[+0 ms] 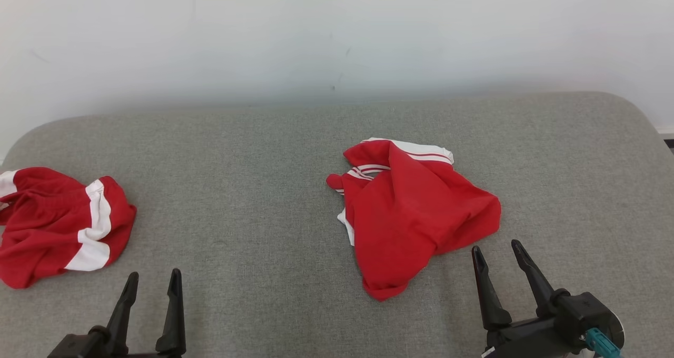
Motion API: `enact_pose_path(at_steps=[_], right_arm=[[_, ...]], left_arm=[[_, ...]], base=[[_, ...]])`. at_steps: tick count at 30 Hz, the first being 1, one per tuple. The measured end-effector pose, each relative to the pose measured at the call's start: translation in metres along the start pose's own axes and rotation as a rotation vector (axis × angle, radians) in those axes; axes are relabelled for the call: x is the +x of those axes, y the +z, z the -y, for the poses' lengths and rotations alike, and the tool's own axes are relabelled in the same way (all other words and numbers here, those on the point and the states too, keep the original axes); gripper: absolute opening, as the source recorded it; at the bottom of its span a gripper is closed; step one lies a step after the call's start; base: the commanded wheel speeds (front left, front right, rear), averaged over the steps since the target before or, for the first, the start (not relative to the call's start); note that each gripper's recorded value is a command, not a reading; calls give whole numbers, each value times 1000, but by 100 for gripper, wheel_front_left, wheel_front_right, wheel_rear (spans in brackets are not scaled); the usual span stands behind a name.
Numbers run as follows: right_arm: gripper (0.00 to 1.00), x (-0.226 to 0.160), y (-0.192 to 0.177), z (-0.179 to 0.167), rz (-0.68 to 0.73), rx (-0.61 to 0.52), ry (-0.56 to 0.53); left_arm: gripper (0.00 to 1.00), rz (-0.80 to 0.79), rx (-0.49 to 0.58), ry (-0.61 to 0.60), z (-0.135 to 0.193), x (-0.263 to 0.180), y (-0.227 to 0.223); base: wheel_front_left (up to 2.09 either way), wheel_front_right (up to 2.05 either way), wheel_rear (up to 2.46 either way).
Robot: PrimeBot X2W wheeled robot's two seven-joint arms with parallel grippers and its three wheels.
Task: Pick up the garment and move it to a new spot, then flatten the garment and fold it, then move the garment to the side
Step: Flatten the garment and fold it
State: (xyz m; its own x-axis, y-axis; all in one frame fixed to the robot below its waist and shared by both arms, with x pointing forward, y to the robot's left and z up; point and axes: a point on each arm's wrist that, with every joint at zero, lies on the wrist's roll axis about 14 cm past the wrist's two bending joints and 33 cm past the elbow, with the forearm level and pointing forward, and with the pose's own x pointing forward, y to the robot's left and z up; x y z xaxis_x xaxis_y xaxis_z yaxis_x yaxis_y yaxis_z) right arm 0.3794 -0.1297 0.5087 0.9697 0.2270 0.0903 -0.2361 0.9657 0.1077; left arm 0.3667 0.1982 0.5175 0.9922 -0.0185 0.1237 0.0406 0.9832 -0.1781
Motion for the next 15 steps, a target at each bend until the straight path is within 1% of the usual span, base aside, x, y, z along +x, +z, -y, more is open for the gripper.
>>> enact_pose_path(at_steps=[15], right_arm=[[100, 0, -5, 3, -14, 2, -9]], left_arm=[[100, -17, 5, 2, 1, 2, -7]], base=[[0, 0, 0]])
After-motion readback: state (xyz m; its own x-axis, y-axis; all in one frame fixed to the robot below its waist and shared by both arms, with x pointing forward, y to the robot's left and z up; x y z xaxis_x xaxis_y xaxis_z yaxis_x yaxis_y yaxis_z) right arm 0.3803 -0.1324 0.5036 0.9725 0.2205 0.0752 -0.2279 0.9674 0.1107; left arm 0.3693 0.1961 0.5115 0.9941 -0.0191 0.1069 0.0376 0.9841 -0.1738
